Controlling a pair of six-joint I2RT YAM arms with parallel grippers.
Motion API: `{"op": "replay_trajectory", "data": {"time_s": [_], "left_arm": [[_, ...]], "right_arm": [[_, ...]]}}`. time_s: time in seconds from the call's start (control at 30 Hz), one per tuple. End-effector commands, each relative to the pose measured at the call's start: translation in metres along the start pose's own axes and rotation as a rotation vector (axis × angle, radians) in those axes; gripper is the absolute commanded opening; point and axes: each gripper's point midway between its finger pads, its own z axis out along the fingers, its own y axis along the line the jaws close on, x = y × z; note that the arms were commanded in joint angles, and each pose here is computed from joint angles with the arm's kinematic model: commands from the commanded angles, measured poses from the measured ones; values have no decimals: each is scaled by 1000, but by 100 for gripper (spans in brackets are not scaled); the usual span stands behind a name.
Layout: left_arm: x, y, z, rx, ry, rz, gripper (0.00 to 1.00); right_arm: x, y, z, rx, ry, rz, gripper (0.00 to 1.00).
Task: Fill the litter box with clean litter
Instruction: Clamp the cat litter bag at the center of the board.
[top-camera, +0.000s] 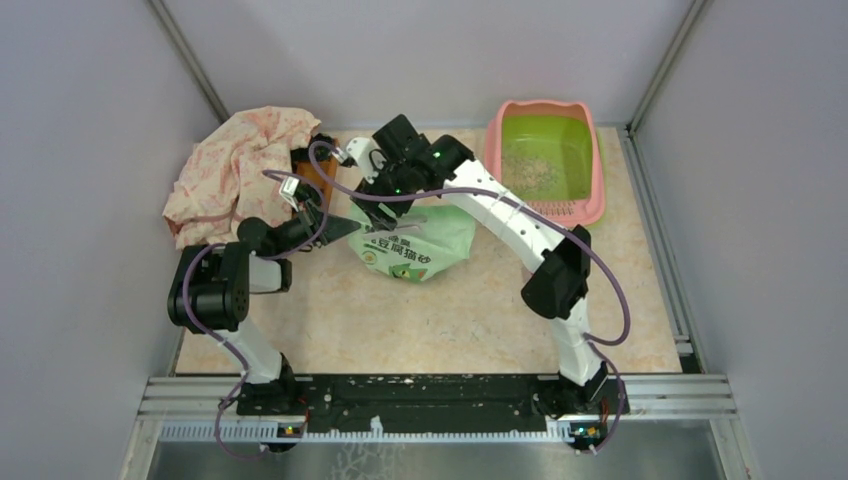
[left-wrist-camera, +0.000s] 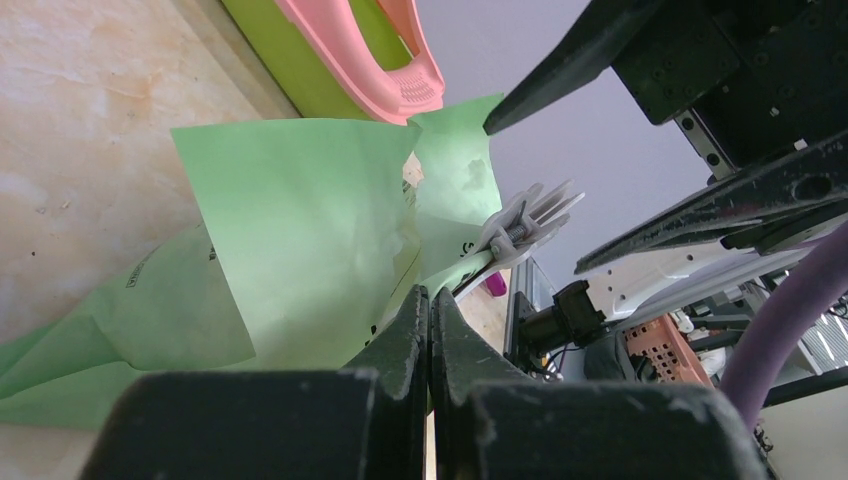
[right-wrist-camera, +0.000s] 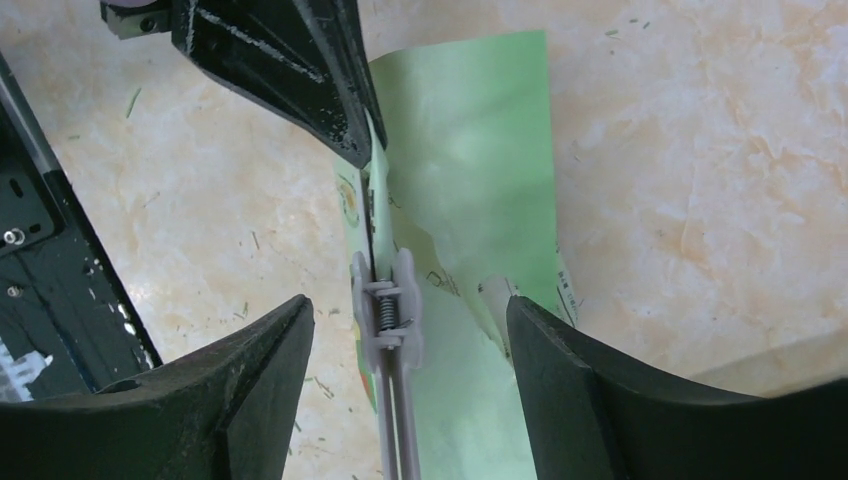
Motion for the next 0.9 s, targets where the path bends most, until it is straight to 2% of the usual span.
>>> {"op": "replay_trajectory", "data": {"time_s": [0.0,0.1,0.17,0.2,0.4,0.5,0.6,0.87], "left_arm": [[-12,-30,5,112,-29,240,0],[-11,-29,5,113,-29,233,0],[-10,-29,5,112,-28,234,0],[-10,-29,5,112,-29,234,0],[-10,-29,5,113,-27,232,0],[-9,-29,5,113,-26,231,0],[-8,-29,5,114,-25,229,0],[-8,-30,5,114,-23,229,0]], "right_arm": [[-22,11,-28,13,-62,-69,68],[-26,17,-25,-4,-60,-78,61],[-26,19,-23,-10,-57,-81,51],[-26,20,-22,-10,-54,-82,49],[-27,20,-14,-11,-40,-77,49],[-24,21,-8,-20,-24,-75,57],[-20,23,-4,-26,-5,-74,62],[-13,21,3,-19,26,-72,57]]}}
